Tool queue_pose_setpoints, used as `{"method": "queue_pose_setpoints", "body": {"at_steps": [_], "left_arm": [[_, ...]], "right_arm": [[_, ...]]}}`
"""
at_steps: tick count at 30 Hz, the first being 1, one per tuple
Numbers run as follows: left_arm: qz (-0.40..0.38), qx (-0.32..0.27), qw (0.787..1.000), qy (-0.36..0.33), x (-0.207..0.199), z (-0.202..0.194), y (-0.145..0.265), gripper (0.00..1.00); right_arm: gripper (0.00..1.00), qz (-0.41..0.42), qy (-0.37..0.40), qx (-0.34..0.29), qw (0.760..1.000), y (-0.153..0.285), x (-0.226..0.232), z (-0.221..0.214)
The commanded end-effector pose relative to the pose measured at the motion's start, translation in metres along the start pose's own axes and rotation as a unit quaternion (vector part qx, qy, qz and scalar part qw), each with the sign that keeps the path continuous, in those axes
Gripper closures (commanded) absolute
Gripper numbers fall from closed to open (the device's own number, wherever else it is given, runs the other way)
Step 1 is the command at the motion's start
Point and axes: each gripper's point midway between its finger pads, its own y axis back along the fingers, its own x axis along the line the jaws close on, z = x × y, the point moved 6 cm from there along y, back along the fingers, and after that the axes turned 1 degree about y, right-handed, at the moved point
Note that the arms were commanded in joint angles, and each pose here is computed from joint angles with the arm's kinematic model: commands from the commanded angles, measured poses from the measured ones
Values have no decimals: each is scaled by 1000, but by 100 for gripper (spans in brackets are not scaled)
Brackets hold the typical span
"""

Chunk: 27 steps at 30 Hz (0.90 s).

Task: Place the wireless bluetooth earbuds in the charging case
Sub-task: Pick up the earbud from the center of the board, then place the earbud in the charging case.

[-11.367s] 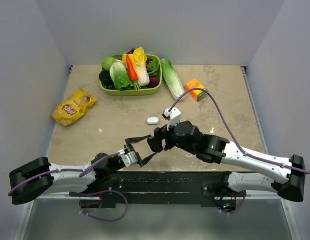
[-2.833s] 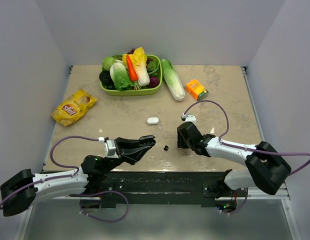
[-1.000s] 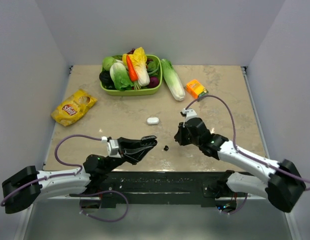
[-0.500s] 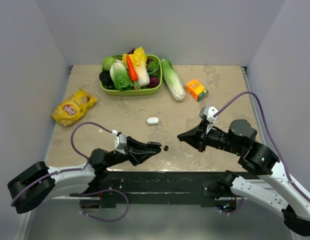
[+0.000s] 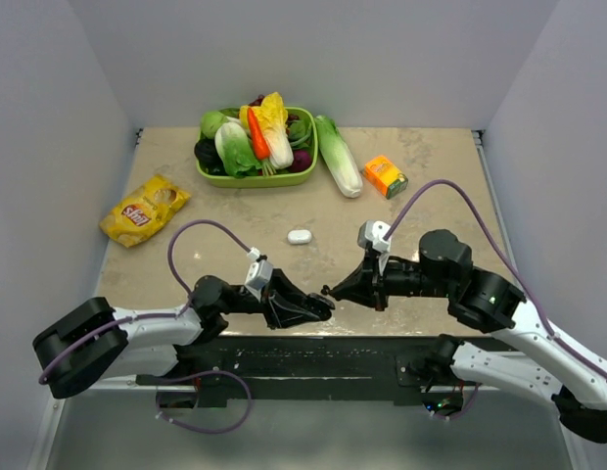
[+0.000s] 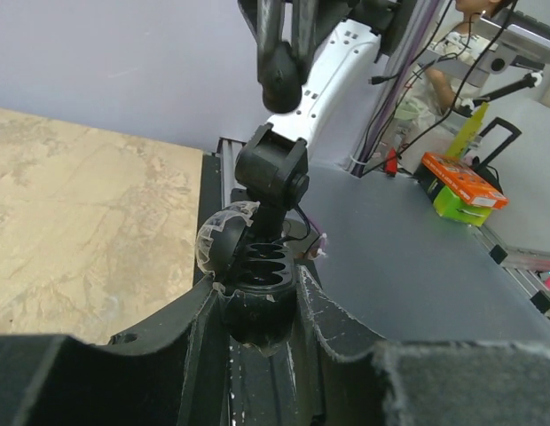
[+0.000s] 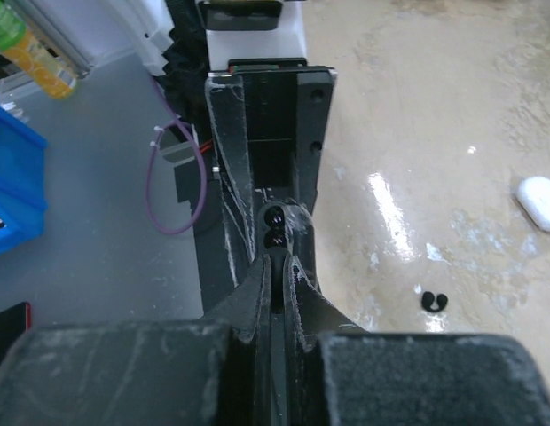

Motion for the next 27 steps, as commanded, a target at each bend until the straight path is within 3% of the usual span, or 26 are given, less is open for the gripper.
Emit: {"method": "queue_pose_setpoints", "body": {"at_steps": [1, 15, 27], "left_arm": [[-69, -47, 995, -55, -14, 32, -12, 100], [-69, -36, 995, -57, -12, 32, -15, 100], [-66, -47, 994, -67, -16, 39, -14, 100]], "right_arm": [[100, 43, 20, -26, 999, -10, 17, 13], [100, 40, 10, 33, 999, -43, 21, -8], [100, 15, 7, 41, 999, -50, 15, -16]]}}
